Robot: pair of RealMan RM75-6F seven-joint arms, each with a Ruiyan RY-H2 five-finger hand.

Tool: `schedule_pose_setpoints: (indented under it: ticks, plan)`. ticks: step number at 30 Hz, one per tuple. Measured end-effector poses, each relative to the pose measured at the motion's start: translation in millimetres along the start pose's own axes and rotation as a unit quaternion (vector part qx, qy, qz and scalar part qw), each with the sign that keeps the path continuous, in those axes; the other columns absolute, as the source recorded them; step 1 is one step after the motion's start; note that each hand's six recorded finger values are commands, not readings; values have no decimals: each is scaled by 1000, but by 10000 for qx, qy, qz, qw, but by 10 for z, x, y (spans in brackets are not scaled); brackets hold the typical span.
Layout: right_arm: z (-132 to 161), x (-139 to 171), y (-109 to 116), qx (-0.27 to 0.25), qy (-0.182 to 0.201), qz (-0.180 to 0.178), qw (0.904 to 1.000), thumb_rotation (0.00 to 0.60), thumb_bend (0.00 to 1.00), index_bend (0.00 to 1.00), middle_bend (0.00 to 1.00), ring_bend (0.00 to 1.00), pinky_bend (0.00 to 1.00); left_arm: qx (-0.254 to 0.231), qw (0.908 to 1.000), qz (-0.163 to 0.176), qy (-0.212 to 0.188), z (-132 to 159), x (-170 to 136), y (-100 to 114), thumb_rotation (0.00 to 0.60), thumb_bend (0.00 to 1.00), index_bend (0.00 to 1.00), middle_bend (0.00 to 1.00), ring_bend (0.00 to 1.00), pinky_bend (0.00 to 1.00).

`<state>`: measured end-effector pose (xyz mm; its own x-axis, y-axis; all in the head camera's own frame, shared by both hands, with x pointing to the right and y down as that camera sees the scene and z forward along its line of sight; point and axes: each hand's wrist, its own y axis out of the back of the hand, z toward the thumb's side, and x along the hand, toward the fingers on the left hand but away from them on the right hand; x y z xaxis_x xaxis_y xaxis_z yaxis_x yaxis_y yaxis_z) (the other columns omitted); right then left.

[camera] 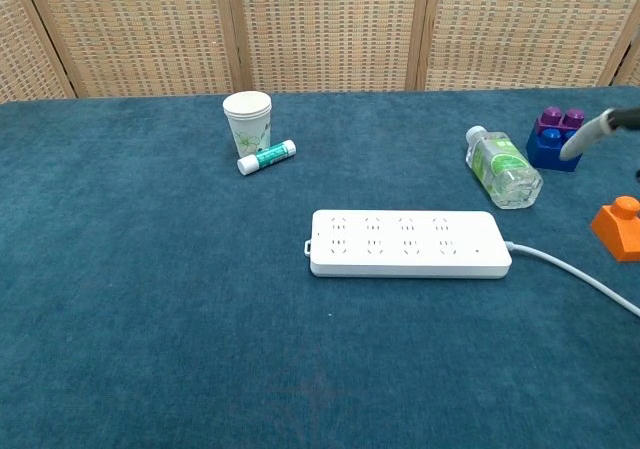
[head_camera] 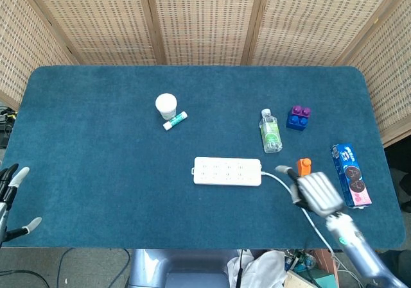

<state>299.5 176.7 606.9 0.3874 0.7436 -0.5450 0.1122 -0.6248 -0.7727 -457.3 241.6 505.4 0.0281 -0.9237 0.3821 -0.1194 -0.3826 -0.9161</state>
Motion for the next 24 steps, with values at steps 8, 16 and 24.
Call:
schedule_pose_setpoints:
  ticks: [8, 16, 24]
  plan:
    - [248, -517, -245, 119, -80, 392, 9991, 600, 813, 298, 885, 919, 1000, 30, 10000, -51, 41, 8, 53, -32, 600, 0, 0, 0, 0, 0]
    - [311, -711, -386, 358, -245, 625, 9971, 600, 813, 298, 885, 919, 1000, 69, 9999, -97, 84, 5, 84, -58, 600, 0, 0, 0, 0, 0]
    - [353, -826, -496, 553, -411, 713, 9951, 600, 813, 298, 885, 919, 1000, 75, 9999, -104, 72, 20, 83, -68, 600, 0, 0, 0, 0, 0]
